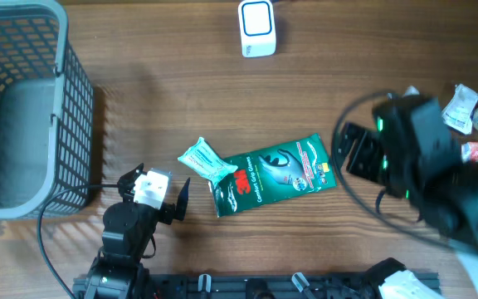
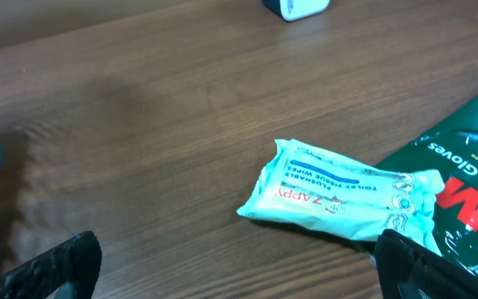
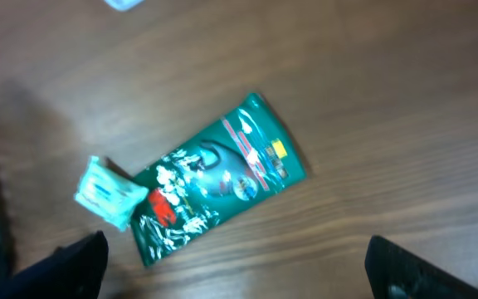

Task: Scan the item barcode
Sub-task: 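Reach the right gripper to the green gloves pack and grasp it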

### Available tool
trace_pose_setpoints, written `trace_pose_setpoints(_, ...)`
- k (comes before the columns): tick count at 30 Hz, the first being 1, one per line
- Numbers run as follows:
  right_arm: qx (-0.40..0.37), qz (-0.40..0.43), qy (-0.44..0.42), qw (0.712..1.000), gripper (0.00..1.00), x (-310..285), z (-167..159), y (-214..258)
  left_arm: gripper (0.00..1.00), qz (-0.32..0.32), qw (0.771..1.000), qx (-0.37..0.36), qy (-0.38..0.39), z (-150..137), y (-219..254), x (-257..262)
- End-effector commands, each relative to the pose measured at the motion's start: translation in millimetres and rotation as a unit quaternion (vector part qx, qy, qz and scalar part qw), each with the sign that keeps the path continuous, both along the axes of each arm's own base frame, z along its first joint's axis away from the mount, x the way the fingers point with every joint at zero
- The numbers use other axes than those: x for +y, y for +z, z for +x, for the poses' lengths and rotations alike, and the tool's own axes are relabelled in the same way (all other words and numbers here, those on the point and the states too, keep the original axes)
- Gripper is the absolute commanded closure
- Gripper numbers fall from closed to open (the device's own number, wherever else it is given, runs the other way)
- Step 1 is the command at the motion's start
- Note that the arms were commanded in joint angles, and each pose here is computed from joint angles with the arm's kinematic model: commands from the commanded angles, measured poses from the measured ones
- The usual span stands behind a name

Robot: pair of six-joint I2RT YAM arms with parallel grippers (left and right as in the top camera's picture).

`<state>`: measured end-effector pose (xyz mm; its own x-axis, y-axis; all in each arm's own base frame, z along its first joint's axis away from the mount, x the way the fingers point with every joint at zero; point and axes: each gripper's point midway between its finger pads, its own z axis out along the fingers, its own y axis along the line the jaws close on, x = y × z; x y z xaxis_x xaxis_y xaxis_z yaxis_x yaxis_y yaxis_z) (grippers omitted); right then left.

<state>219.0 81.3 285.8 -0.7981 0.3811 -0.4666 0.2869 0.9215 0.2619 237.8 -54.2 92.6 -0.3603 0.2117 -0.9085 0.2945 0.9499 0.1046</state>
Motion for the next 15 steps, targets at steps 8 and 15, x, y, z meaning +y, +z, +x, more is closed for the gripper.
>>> trace_pose_setpoints(8,0.077,0.21,0.057,0.973,0.04,115.9,47.0,-169.5,0.0,0.003,1.0,0.0,-0.006,-0.6,-1.4,-0.9)
trace_pose_setpoints(15,0.183,0.178,-0.019,0.967,0.01,128.2,71.9,-213.6,0.0,0.003,1.0,0.0,-0.006,-0.6,-1.4,-0.9)
